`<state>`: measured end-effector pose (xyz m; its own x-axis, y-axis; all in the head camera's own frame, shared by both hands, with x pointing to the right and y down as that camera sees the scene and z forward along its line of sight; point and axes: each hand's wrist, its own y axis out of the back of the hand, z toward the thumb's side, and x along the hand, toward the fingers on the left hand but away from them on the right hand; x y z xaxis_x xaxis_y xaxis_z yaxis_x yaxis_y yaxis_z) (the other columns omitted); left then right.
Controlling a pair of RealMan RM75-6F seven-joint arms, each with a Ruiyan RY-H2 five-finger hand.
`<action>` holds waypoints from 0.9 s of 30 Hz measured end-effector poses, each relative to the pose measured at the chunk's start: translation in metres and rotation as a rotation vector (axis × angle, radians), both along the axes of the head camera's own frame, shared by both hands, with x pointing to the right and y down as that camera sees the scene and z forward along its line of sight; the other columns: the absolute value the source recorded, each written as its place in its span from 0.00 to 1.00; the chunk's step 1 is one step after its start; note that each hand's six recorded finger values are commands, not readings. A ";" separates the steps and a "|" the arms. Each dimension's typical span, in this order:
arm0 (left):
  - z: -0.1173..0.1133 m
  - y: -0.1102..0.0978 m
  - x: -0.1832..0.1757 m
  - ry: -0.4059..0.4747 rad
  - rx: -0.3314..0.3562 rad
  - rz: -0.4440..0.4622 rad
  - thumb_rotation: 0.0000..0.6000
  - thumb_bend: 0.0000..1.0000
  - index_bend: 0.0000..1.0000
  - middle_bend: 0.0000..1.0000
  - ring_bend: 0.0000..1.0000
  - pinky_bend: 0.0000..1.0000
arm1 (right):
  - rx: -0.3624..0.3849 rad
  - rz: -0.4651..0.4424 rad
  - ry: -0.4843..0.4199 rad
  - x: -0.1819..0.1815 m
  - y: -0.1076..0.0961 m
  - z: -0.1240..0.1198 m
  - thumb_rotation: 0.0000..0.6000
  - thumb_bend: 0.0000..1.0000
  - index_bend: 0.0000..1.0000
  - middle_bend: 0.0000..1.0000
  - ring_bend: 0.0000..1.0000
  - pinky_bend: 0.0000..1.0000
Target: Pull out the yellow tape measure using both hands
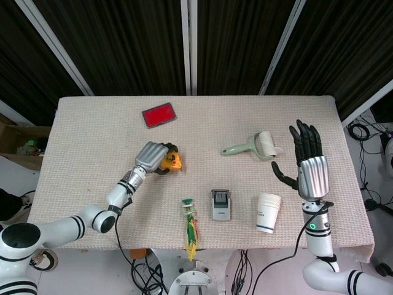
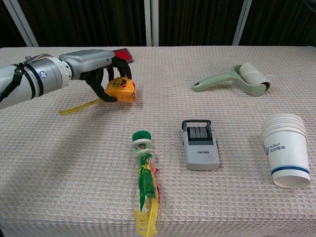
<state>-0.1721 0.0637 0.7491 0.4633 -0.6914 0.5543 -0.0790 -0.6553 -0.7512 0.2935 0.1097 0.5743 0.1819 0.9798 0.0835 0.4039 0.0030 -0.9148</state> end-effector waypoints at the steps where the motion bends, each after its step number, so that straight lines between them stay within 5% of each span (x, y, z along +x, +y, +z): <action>1: -0.001 0.000 0.000 0.018 -0.006 -0.017 1.00 0.31 0.56 0.53 0.44 0.57 | 0.000 -0.001 0.001 0.000 0.000 0.000 1.00 0.25 0.00 0.00 0.00 0.00; 10: -0.031 -0.004 0.009 0.303 -0.070 -0.240 1.00 0.31 0.61 0.58 0.49 0.61 | 0.000 -0.055 -0.005 -0.021 0.004 0.002 1.00 0.25 0.03 0.00 0.00 0.00; 18: -0.061 -0.003 0.028 0.538 -0.114 -0.463 1.00 0.31 0.62 0.58 0.49 0.61 | -0.028 -0.130 0.041 -0.065 0.016 0.013 1.00 0.24 0.35 0.05 0.00 0.00; 27: -0.079 0.009 0.054 0.651 -0.149 -0.558 1.00 0.31 0.62 0.58 0.49 0.60 | -0.064 -0.127 0.054 -0.126 0.019 0.024 1.00 0.24 0.41 0.08 0.00 0.00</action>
